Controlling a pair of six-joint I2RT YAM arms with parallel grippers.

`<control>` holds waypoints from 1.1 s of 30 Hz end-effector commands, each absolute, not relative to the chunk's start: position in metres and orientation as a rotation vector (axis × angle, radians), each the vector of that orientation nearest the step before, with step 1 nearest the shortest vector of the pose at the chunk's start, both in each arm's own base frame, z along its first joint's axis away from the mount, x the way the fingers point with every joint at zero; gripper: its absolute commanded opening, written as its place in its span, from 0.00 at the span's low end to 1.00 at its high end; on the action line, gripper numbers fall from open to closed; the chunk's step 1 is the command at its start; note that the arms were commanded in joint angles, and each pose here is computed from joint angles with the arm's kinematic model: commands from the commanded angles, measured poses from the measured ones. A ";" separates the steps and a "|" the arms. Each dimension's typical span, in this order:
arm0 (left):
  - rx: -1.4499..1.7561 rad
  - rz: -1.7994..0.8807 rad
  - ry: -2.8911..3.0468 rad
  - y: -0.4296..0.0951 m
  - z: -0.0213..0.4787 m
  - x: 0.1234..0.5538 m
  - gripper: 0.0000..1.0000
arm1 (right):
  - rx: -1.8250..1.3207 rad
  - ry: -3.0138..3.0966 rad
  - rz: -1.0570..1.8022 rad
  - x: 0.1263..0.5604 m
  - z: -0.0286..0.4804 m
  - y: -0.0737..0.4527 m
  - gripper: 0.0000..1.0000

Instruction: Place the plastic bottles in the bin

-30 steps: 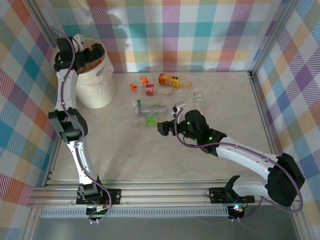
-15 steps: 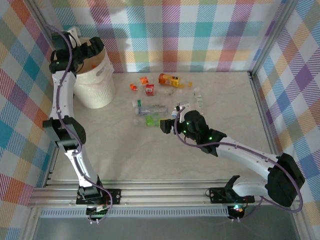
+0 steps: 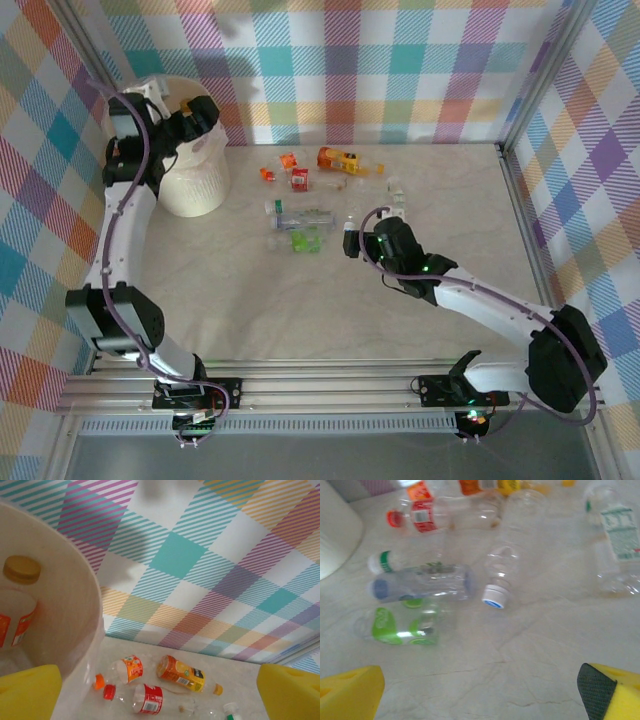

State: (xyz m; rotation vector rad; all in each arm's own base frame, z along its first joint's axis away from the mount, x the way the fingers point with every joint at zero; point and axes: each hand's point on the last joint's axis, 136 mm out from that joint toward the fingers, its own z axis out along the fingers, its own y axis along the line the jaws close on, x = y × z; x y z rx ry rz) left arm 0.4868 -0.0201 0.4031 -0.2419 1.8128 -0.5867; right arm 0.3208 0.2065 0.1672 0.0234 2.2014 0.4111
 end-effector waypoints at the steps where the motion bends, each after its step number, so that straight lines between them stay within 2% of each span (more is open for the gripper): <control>1: -0.282 -0.620 1.722 -0.021 0.427 0.459 1.00 | 0.131 2.242 0.416 0.329 0.164 0.197 1.00; 8: -0.415 -0.757 1.759 -0.029 0.387 0.409 1.00 | 0.118 2.319 0.440 0.351 0.152 0.198 1.00; 14: -0.494 -0.713 1.867 -0.026 0.342 0.381 1.00 | 0.054 2.397 0.424 0.377 0.134 0.207 1.00; 22: -0.600 -0.644 1.943 -0.016 0.285 0.353 1.00 | 0.108 2.491 0.376 0.416 0.102 0.217 1.00; 33: -0.588 -0.642 2.033 -0.022 0.253 0.338 1.00 | 0.295 2.436 0.219 0.477 0.075 0.210 0.96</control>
